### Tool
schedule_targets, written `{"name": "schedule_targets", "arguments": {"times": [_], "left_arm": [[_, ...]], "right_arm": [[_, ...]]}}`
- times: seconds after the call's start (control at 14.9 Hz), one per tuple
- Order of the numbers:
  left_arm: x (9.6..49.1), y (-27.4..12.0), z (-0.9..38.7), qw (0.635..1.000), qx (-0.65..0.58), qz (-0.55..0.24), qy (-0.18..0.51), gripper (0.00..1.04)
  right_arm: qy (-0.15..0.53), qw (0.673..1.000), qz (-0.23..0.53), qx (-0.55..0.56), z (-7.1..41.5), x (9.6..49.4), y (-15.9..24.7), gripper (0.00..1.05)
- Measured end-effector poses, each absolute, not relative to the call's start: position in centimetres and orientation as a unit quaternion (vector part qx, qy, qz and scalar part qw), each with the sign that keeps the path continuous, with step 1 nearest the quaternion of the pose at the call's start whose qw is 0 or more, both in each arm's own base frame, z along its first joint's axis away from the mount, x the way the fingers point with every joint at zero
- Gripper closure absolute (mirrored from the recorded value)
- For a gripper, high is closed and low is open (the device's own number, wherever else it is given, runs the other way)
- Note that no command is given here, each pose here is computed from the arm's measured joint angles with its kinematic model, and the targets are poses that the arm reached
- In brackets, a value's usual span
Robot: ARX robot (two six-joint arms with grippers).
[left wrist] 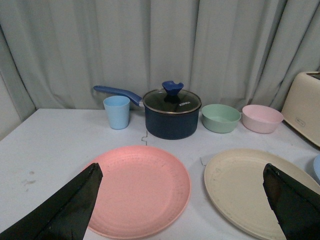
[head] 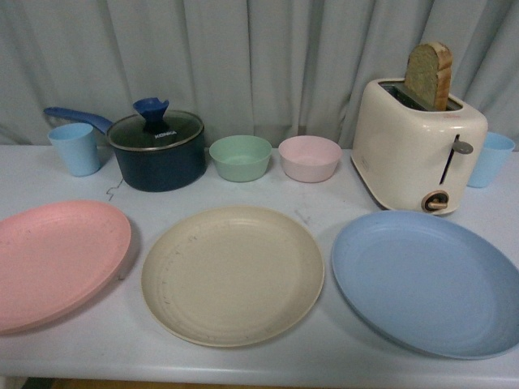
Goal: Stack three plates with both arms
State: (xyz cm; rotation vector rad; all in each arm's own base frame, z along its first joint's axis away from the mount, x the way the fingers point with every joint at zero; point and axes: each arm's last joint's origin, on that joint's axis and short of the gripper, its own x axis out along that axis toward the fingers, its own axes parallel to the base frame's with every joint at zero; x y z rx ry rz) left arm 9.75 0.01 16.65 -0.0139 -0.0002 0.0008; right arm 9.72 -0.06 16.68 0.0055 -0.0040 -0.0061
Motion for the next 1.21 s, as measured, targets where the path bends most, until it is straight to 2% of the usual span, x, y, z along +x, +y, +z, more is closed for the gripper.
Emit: {"name": "schedule_targets", "arguments": {"times": [0.8,0.87,0.94,1.07,1.21], "left_arm": [[9.8,0.0,16.6,1.0,-0.006,0.006,0.007,0.07],[9.8,-0.2,16.5,0.993,0.012,0.057,0.098,0.07],[10.7,-0.8,17.6,0.971,0.064,0.112,0.202,0.07],[13.6,-0.2,21.0,0.95,0.087,0.207,0.217,0.07],[15.1,0.2,22.4,0.95,0.081,0.217,0.211,0.07]], "right_arm": [[-0.002,1.0,-0.003,0.003,16.7,9.7,-0.1,0.06],[-0.002,1.0,-0.003,0.003,16.7,9.7,-0.1,0.06],[-0.001,1.0,-0.003,0.002,16.7,9.7,-0.1,0.06],[-0.002,1.0,-0.003,0.002,16.7,9.7,-0.1,0.06],[-0.002,1.0,-0.002,0.002,16.7,9.7,-0.1,0.06]]}}
